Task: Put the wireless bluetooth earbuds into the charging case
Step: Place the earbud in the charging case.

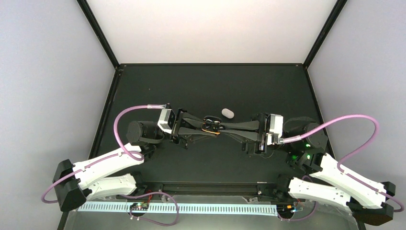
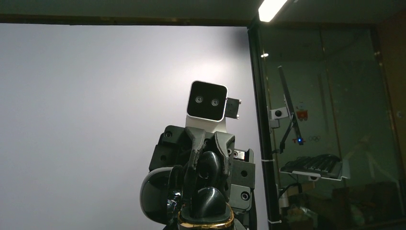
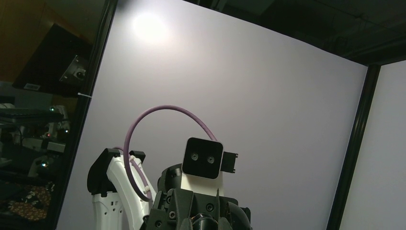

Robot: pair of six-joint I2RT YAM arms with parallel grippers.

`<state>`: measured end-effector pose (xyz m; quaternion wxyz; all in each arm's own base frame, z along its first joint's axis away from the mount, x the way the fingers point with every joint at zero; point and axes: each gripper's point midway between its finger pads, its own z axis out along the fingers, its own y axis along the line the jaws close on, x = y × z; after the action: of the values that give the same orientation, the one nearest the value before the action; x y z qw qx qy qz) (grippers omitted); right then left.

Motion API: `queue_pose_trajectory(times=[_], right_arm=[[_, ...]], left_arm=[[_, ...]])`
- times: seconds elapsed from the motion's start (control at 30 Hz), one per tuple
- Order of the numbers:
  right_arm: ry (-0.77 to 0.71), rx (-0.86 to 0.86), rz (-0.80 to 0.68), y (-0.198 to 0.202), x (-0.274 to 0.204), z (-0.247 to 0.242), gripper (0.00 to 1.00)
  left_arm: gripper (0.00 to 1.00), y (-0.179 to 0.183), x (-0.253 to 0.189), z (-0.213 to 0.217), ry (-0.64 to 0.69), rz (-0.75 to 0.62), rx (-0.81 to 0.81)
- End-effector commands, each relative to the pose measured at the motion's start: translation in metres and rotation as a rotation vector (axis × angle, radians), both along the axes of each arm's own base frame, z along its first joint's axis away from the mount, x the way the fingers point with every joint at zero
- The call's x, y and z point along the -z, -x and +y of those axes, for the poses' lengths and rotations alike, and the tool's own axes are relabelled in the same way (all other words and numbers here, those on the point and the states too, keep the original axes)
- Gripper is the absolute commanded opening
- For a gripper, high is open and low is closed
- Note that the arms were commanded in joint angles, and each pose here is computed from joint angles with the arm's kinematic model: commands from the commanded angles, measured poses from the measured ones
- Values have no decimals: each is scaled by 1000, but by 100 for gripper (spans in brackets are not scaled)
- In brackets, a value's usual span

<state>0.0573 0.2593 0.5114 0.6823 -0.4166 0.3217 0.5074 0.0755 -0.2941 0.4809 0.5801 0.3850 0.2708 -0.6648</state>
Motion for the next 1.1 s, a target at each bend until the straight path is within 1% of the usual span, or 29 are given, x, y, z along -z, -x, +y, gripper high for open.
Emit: queue_pose_trajectory(times=[0.0, 0.67, 1.07], right_arm=[[4, 0, 20, 0, -1, -1, 1], [23, 73, 129, -20, 8, 2, 1], [51, 132, 241, -39, 13, 6, 1]], left_arm=[[2, 10, -21, 14, 71, -46, -10], [1, 6, -24, 25, 125, -31, -63], [2, 0, -23, 29, 141, -17, -119]])
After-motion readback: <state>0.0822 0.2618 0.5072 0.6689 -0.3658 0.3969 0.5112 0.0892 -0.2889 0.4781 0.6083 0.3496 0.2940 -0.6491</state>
